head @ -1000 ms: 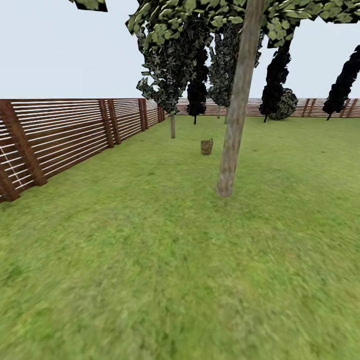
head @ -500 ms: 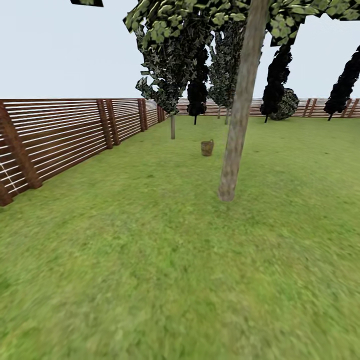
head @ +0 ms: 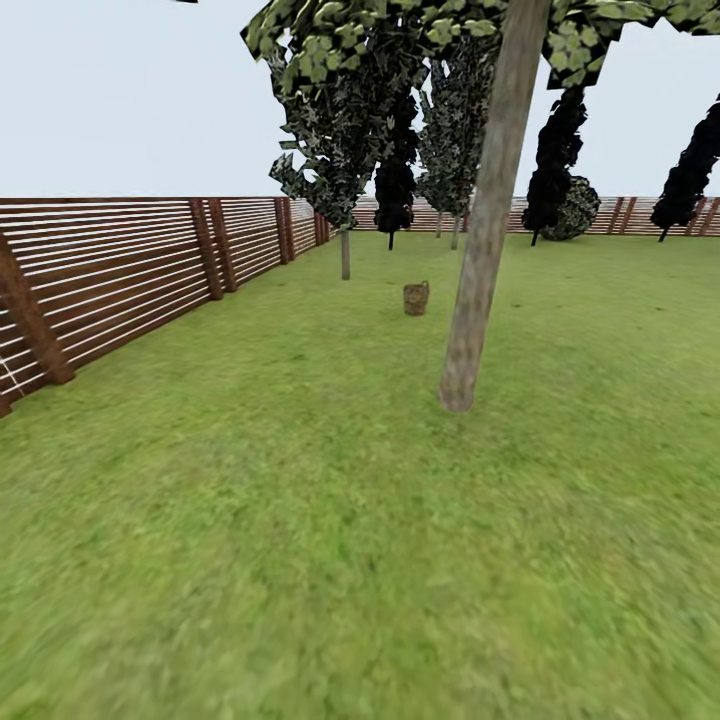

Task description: Take the three Easter eggs out of the wicker basket on the lawn in the garden, then place them on the lawn next to a single tree (choose any tree) so that all three eggs are next to the same tree and none are left in the basket.

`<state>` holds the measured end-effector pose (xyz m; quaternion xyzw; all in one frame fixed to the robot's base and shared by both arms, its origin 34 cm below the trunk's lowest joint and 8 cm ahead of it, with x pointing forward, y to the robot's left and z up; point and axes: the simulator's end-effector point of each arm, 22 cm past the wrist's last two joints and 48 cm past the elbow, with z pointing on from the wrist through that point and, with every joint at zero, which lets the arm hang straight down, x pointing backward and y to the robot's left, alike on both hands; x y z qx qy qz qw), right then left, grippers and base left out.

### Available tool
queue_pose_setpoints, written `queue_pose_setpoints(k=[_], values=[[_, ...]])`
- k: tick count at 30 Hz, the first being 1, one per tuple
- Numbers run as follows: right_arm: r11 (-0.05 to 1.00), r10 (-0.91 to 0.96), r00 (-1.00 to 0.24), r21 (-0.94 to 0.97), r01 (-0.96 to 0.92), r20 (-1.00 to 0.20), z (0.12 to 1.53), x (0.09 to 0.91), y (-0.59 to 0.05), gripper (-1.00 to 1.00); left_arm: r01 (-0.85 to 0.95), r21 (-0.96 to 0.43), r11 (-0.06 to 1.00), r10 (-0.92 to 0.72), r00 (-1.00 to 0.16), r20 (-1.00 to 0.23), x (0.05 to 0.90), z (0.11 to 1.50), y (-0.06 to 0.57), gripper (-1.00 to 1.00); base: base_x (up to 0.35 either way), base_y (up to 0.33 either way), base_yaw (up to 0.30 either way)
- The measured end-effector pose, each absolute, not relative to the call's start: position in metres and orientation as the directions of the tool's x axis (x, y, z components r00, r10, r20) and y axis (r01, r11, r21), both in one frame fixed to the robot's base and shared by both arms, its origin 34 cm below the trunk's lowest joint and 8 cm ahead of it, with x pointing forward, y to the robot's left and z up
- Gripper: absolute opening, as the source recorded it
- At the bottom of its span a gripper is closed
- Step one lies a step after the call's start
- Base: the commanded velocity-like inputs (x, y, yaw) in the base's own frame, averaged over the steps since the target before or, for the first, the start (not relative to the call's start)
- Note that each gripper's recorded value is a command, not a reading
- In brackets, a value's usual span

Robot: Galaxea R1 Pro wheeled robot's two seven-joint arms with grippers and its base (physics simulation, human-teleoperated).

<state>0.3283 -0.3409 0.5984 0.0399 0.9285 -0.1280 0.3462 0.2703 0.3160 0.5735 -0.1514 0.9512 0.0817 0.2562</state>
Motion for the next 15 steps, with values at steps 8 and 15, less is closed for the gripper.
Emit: queue_pose_setpoints(k=[8, 15], values=[[0.964, -0.015, -0.757, -0.210, 0.163, -0.654, 0.5985, 0.3286, -0.3410, 1.00, -0.330, 0.079, 0.941, -0.246, -0.823, -0.511, 0.2702, 0.5734, 0.3170, 1.00, 0.327, 0.000, 0.000], [0.964, -0.015, -0.757, -0.210, 0.162, -0.653, 0.5984, 0.3284, -0.3407, 1.00, -0.332, 0.078, 0.940, -0.247, -0.820, -0.516, 0.2717, 0.5741, 0.3175, 1.00, 0.327, 0.000, 0.000]])
